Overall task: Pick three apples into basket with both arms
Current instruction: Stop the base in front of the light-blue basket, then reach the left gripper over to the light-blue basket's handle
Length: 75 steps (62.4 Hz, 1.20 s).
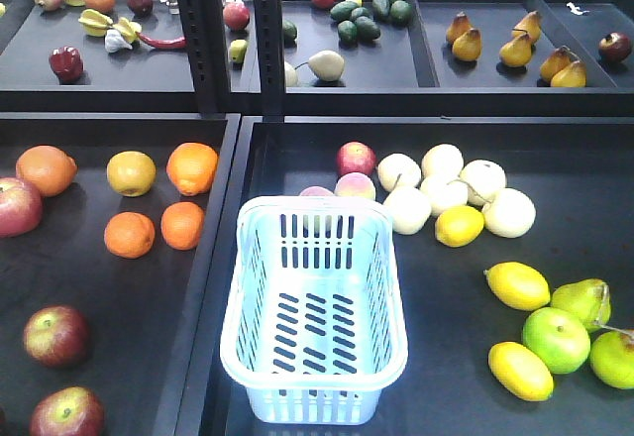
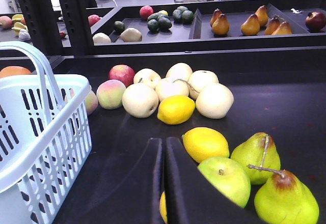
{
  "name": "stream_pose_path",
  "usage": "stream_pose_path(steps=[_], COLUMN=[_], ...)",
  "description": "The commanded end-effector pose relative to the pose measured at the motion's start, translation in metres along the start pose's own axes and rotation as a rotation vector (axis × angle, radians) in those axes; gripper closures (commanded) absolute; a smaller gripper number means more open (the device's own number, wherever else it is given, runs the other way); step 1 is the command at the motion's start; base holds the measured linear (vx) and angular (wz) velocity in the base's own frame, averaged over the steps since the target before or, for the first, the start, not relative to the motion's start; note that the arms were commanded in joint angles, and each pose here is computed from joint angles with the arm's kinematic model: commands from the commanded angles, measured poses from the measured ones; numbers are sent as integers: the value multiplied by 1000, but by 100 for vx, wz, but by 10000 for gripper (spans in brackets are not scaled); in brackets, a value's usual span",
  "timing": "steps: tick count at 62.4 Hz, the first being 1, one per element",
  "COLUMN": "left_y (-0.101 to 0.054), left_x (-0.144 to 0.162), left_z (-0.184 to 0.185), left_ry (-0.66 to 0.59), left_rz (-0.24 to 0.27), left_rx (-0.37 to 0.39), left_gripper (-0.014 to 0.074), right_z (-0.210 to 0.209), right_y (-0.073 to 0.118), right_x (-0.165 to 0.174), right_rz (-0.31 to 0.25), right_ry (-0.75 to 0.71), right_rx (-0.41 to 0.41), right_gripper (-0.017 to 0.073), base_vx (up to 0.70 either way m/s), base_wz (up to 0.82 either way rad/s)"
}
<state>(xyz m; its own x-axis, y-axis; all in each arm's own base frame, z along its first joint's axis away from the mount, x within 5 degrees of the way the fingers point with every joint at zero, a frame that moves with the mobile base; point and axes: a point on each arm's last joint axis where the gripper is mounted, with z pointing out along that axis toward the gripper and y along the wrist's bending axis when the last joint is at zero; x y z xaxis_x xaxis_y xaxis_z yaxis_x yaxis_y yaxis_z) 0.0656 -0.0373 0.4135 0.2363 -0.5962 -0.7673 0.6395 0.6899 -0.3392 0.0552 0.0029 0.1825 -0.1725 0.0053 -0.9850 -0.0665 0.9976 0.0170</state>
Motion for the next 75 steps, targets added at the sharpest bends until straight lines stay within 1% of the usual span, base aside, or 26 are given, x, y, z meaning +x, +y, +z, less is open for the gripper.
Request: stream_pose_path(steps=[1,3,4,8,11,13,16,20,22,27,31,34,36,39,41,43,46,49,52,55,61,62,67,72,75], left_y=[2,3,6,8,12,17,22,30,35,45,52,61,65,75,79,83,89,94,100,102,109,110,116,120,122], left_x=[3,2,5,4,5,7,5,7,8,13,15,20,24,34,39,45,54,66,81,93,122,126,149,168,177], left_z=[36,46,53,70,84,93,108,124,132,149,162,170,174,181,185,191,196,202,208,212,218,219,222,223,223], left_ry=[146,179,212,272,328,358,392,439,466,529,568,610,640,705,732,745,763,781,804,820,853,855,878,899,908], left_rz=[21,41,48,88,141,162,205,239,250,243,251,248,238,242,249,236,229,239,234,238,276,291,320,337,344], left_rx=[123,142,147,192,219,224,240,253,263,282,289,288,288,290,296,306,323,352,371,397,462,474,514,551,561], left_gripper=[598,596,594,580,559,543,505,422,368,234,115,47,17,-20,-29,-32,-27,-15,-1,15,36,39,39,39,39], right_z=[0,0,0,0,0,0,0,0,0,0,0,0,0,0,0,0,0,0,0,0,0,0,0,0,0], right_y=[1,1,1,1,1,1,1,1,1,1,1,1,1,1,1,1,1,1,1,1,1,1,1,1,1], right_x=[-2,-2,-2,-2,-2,-2,-2,-2,-2,-2,-2,-2,-2,-2,-2,-2,-2,-2,-2,-2,-2,-2,-2,-2,-2], right_rz=[-20,-20,-20,-20,-20,-20,-20,-20,-20,-20,-20,-20,-20,-20,-20,-20,-20,-20,-20,-20,-20,-20,-20,-20,-20], right_ry=[-70,-70,-70,-70,-70,-70,-70,-70,-70,-70,-70,-70,-70,-70,-70,-70,-70,-70,-70,-70,-70,-70,-70,-70,-70], right_rx=[-8,-8,-8,-8,-8,-8,-8,-8,-8,-8,-8,-8,-8,-8,-8,-8,-8,-8,-8,-8,-8,-8,-8,-8,-8], right_gripper=[564,564,564,564,564,564,564,564,564,564,564,564,564,564,564,564,564,564,564,564,564,564,564,564,564], base_vx=[0,0,0,0,0,0,0,0,0,0,0,0,0,0,0,0,0,0,0,0,0,0,0,0,0], base_wz=[0,0,0,0,0,0,0,0,0,0,0,0,0,0,0,0,0,0,0,0,0,0,0,0,0])
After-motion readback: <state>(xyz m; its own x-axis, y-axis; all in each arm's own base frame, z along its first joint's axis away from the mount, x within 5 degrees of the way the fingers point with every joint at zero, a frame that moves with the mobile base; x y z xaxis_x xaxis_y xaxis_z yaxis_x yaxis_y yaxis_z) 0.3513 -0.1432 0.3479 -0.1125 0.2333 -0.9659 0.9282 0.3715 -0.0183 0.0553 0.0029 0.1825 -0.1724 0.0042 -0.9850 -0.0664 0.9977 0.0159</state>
